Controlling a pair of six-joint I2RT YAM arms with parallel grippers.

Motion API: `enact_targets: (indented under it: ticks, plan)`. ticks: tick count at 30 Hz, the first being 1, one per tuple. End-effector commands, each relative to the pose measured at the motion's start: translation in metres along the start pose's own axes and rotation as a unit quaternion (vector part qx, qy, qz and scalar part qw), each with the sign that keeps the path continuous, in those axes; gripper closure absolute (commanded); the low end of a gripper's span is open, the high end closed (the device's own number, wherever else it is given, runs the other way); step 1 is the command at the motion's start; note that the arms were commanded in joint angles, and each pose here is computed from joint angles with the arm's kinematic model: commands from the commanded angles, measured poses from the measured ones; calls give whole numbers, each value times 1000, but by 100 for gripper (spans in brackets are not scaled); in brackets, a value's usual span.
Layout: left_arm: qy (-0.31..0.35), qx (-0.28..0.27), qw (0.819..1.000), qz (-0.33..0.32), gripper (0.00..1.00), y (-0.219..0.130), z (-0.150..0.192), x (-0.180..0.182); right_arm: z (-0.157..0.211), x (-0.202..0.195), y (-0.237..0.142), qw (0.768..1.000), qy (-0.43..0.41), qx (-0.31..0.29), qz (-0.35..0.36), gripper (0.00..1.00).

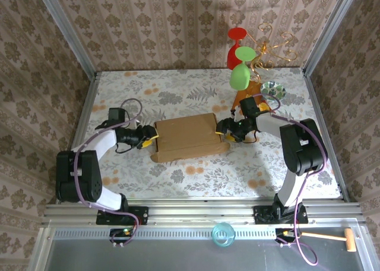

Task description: Fold the paper box

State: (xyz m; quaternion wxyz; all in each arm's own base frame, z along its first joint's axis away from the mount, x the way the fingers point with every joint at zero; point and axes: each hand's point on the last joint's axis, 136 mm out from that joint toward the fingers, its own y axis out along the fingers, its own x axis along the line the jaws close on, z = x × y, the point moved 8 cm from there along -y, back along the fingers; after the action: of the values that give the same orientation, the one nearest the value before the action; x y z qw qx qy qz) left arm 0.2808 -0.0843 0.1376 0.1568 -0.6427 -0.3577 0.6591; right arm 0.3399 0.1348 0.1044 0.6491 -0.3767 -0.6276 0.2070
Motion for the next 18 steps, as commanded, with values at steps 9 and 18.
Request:
enact_targets:
  ticks: [9,18]
  plan:
    - [39,23,998,-33,63,25,0,-1,10,-11,15,999,-3,28,20,39]
    - [45,44,997,-49,93,31,9,2,12,-8,16,999,-18,33,15,36]
